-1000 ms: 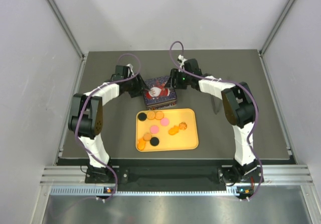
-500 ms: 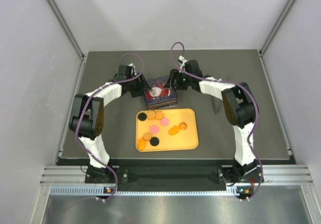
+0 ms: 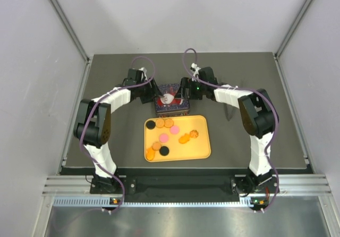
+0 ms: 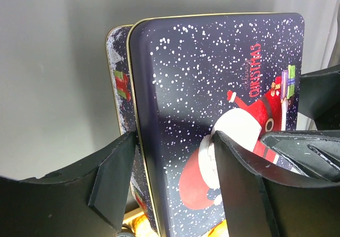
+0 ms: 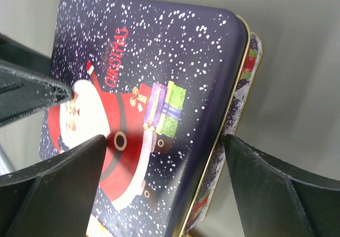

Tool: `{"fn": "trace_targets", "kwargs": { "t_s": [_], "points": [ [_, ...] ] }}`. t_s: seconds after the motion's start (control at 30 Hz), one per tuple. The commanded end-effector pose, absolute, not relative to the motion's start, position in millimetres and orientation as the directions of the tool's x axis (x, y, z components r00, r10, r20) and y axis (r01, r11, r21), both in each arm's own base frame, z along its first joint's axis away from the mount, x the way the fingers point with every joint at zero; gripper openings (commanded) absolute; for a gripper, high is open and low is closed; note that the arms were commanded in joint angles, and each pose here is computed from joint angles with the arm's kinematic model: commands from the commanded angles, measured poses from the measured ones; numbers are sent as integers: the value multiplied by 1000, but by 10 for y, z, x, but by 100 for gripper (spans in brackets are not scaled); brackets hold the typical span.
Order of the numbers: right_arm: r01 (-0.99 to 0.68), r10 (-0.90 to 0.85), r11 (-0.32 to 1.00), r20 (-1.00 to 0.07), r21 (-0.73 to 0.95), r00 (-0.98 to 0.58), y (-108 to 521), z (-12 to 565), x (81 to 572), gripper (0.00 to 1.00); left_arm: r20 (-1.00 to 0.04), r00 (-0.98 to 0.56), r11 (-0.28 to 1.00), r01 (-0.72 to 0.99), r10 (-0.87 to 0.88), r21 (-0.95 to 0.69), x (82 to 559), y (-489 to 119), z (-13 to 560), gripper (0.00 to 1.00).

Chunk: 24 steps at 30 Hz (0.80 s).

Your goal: Pack the cookies

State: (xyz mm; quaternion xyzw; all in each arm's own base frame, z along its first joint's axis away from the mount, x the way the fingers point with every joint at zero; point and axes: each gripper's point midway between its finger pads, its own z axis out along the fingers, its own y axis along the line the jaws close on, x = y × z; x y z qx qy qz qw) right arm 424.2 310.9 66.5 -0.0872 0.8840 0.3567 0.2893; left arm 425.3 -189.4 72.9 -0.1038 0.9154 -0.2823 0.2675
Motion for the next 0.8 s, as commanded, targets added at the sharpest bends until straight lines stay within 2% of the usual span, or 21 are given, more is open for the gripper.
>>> {"fn": "trace_targets", "kwargs": {
  "t_s": [0.0, 0.27, 0.5, 0.77],
  "points": [
    [-375, 62, 679, -558, 632, -828, 3043, 904, 4155, 93, -351, -896, 843, -44, -270, -535, 3968, -1968, 519, 65],
    [-330, 123, 676, -543, 659, -831, 2699, 1023, 4166, 98, -349, -897, 836, -42, -273, -547, 3980, -1986, 524, 65],
    [-304, 154, 668, -525, 680, -837, 2566, 1000, 3885, 100, -353, -895, 833, -37, -274, -552, 4000, -2000, 552, 65],
    [-294, 172, 573, -463, 765, -869, 2684, 1006, 3673, 100, -352, -894, 828, -38, -278, -559, 4004, -2011, 558, 65]
  ]
}}
